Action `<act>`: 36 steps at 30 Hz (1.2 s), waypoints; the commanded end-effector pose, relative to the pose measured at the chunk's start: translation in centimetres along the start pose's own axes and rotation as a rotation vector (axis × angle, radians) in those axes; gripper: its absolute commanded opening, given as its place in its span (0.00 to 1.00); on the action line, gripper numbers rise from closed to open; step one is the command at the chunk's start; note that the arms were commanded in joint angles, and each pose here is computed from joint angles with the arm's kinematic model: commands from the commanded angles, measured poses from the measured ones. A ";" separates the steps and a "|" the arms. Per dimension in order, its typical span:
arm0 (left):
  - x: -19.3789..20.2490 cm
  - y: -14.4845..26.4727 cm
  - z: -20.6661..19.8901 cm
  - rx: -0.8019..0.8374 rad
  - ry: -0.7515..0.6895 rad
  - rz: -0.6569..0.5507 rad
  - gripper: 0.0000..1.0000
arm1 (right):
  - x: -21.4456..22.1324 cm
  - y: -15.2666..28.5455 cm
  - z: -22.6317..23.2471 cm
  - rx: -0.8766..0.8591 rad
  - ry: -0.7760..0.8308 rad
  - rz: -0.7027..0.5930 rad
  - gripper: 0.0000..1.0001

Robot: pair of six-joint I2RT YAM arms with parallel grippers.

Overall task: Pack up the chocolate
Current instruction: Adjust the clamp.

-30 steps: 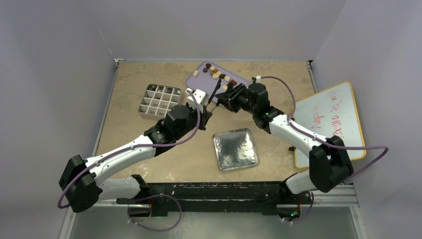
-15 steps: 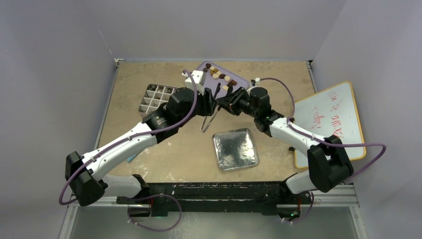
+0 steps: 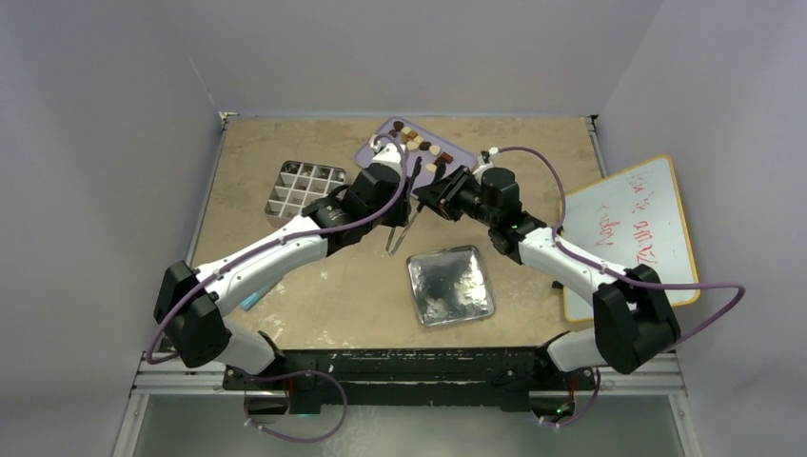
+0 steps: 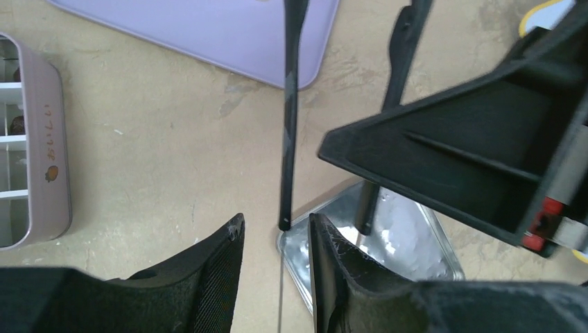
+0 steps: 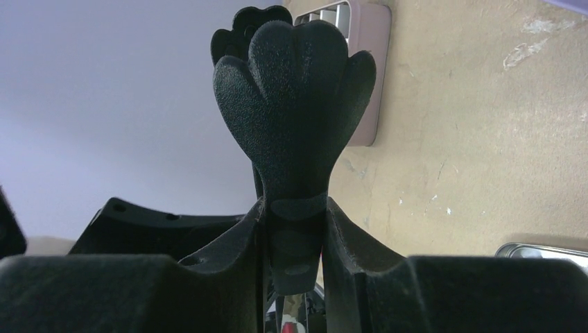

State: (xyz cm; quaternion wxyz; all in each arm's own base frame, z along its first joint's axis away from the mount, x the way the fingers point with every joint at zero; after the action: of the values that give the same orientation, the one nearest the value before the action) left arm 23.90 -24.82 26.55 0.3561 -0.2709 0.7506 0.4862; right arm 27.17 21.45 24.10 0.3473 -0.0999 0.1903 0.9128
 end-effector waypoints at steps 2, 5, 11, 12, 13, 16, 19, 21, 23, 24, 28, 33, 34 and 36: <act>-2.1 -0.7 0.7 0.004 0.074 -0.039 0.35 | -0.4 1.1 1.6 -0.092 0.045 -0.022 0.05; -2.6 -1.4 1.6 0.016 0.105 -0.043 0.31 | -0.2 1.1 1.5 -0.096 0.052 -0.016 0.04; -2.5 -2.8 2.9 0.075 0.136 -0.024 0.04 | 0.1 0.9 0.7 -0.076 0.044 0.007 0.01; -2.4 -2.9 3.1 0.069 0.137 -0.021 0.00 | 0.2 0.8 0.5 -0.073 0.042 0.012 0.01; -2.4 -3.0 3.3 0.063 0.142 -0.018 0.00 | 0.2 0.8 0.5 -0.072 0.041 0.014 0.01; -2.5 -2.9 4.0 0.014 0.174 -0.018 0.00 | 0.3 0.9 0.3 -0.069 0.041 0.012 0.00; -2.9 -2.5 5.3 -0.078 0.245 -0.034 0.00 | 0.4 1.2 0.1 -0.057 0.039 0.003 0.00; -3.0 -2.2 6.0 -0.103 0.274 -0.047 0.00 | 0.5 1.6 -0.2 -0.039 0.037 -0.010 0.00; -3.2 -2.0 6.4 -0.127 0.302 -0.053 0.00 | 0.6 1.9 -0.6 -0.023 0.033 -0.032 0.00; -3.2 -1.9 6.5 -0.140 0.313 -0.056 0.00 | 0.7 2.1 -0.8 -0.017 0.029 -0.040 0.00; -3.4 -1.7 6.9 -0.168 0.349 -0.062 0.00 | 0.6 2.3 -1.0 -0.016 0.029 -0.082 0.00; -4.5 -1.1 5.1 0.081 0.262 -0.064 0.00 | 0.7 1.6 -0.8 -0.029 0.002 -0.031 0.00; -4.7 -0.9 4.8 0.124 0.231 -0.056 0.04 | 0.7 1.4 -0.6 -0.032 -0.019 -0.013 0.00; -5.1 -0.3 4.5 0.167 0.184 -0.044 0.20 | 0.1 1.1 0.0 -0.047 -0.029 -0.008 0.00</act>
State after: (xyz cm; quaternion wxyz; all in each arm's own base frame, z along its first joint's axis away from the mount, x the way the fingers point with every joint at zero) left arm 27.53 -21.85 25.68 0.2525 -0.2806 0.8186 0.4329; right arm 25.38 20.64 23.30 0.3561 -0.1054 0.1778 0.9113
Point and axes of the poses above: each gripper's point midway between its finger pads, its own y axis back along the fingers, its own z axis along the line the jaws close on, x = y × z, the point moved 10 cm from there along y, back along the fingers, and after that the axes turned 4 degrees about y, right-handed, at the moved point
